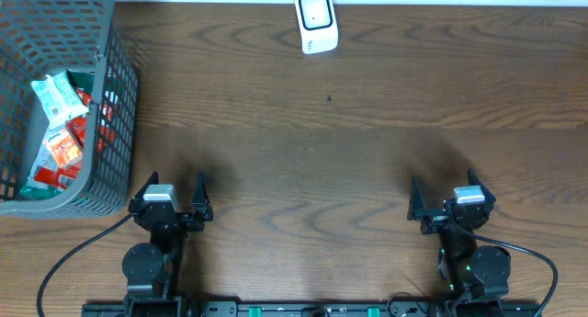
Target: Scan the item barcode
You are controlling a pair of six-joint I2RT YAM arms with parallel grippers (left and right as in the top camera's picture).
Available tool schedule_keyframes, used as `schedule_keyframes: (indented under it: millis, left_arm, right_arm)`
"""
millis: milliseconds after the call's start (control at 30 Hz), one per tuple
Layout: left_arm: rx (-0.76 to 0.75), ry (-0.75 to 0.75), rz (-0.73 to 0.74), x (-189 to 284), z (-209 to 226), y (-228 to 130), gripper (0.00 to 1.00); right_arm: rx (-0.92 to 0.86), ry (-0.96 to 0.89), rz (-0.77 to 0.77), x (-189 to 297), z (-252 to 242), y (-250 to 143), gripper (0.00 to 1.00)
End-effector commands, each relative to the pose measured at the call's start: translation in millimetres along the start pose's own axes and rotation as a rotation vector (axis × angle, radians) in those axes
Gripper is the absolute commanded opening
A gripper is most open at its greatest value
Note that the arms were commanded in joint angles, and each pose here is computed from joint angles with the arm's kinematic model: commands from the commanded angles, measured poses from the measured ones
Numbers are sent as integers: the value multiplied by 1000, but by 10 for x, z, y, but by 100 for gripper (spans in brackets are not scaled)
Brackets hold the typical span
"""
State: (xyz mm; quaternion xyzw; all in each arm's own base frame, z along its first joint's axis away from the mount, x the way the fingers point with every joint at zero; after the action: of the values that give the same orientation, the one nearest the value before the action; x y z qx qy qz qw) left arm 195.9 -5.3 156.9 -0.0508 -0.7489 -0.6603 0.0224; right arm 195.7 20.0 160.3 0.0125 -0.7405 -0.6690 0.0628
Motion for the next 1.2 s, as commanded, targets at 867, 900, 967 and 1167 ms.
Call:
schedule_keyframes:
  millis: [867,900,967,1167]
  left_arm:
    - [244,-104,164,792,-372,1304,86]
    - [246,-98,187,835,-387,1412,86]
    - [253,-77,271,912,-422,1674,86]
    - [165,-44,553,811,-513,2425,88]
  right_arm:
    - [5,-7,6,-1,-9,-14,99]
    - [5,-7,6,-1,-9,-14,99]
    - [5,-7,6,-1,-9,-14,99]
    - [5,-7,6,-1,-9,-14,99]
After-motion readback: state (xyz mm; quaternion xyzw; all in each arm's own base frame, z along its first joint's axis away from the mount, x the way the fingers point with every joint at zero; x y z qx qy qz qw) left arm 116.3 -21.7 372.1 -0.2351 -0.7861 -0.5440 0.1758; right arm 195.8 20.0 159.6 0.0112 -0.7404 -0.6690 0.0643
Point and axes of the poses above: each gripper's point midway between its finger pads, its own x axis back along the fingers, its own z axis along the line the jaws close on, y = z × x, the point moved 5 cm from there along x, back along the fingers, and after that the axes turned 2 degrees about x, right-handed, at the moved point
